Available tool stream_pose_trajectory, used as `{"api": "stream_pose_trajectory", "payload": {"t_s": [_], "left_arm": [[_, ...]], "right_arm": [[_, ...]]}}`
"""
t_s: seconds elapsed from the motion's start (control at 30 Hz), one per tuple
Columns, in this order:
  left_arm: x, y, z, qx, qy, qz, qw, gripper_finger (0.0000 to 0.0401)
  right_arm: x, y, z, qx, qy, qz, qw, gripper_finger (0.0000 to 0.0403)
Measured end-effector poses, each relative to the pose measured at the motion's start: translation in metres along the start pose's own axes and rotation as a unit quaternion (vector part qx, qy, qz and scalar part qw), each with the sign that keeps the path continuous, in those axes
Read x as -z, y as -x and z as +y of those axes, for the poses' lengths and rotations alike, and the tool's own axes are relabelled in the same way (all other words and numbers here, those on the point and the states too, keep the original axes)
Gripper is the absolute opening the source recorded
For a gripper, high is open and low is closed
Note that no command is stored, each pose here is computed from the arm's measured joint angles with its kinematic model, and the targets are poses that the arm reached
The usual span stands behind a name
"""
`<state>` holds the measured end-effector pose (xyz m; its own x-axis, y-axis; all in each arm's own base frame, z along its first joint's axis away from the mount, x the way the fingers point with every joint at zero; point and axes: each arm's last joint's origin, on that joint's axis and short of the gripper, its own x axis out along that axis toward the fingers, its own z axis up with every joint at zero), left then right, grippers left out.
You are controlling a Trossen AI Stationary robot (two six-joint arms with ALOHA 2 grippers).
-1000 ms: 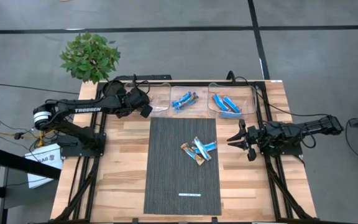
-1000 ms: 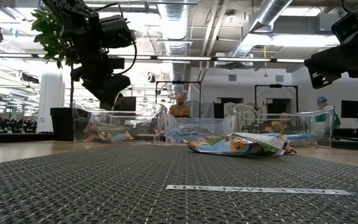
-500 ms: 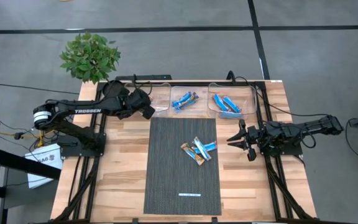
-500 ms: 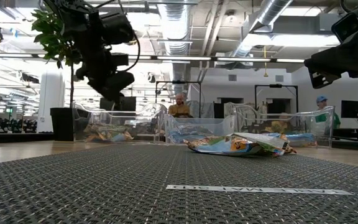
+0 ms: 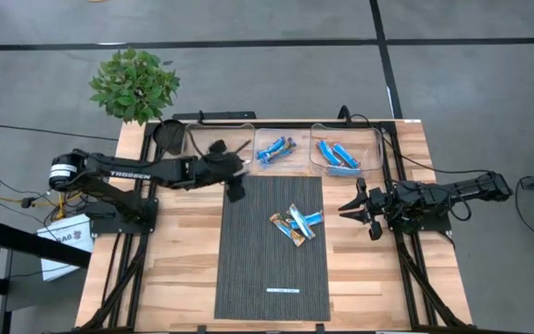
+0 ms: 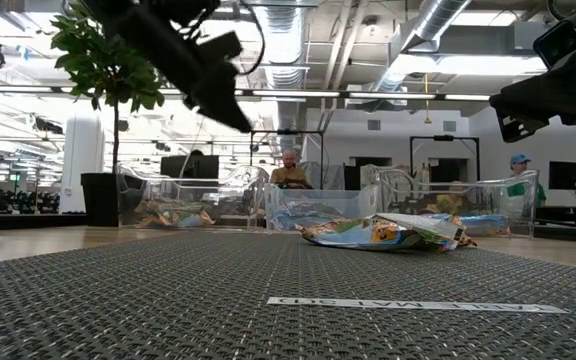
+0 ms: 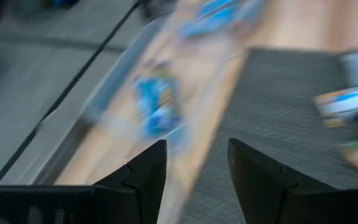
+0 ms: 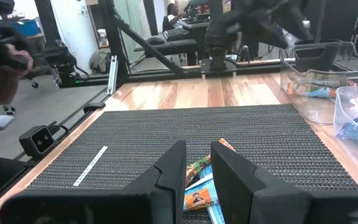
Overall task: Pick and place Granola Bars by type
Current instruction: Put the yellow granola bar into the left transparent bin
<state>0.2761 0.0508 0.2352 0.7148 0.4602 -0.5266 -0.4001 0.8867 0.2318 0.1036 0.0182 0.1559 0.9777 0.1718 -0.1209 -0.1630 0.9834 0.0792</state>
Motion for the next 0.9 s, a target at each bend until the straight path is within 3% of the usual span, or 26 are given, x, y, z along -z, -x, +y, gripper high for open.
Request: {"api": "stream_pose_trajectory", "payload": {"t_s": [0.23,0.53,0.73,0.9], "left_arm": [[-0.009,0.011,-0.029,0.120,-0.066,-0.059,0.989,0.0165],[-0.006,0.030,-0.066,0.183,-0.115,-0.074,0.974,0.0165],[0.001,0.047,-0.093,0.227,-0.178,-0.076,0.954,0.0164],[0.004,0.057,-0.105,0.249,-0.189,-0.080,0.947,0.0164]], "right_arm": [[0.000,0.000,0.000,0.000,0.000,0.000,1.000,0.0067],[0.000,0.000,0.000,0.000,0.000,0.000,1.000,0.0067],[0.000,0.000,0.000,0.000,0.000,0.000,1.000,0.0067],[0.000,0.000,0.000,0.000,0.000,0.000,1.000,0.0067]]}}
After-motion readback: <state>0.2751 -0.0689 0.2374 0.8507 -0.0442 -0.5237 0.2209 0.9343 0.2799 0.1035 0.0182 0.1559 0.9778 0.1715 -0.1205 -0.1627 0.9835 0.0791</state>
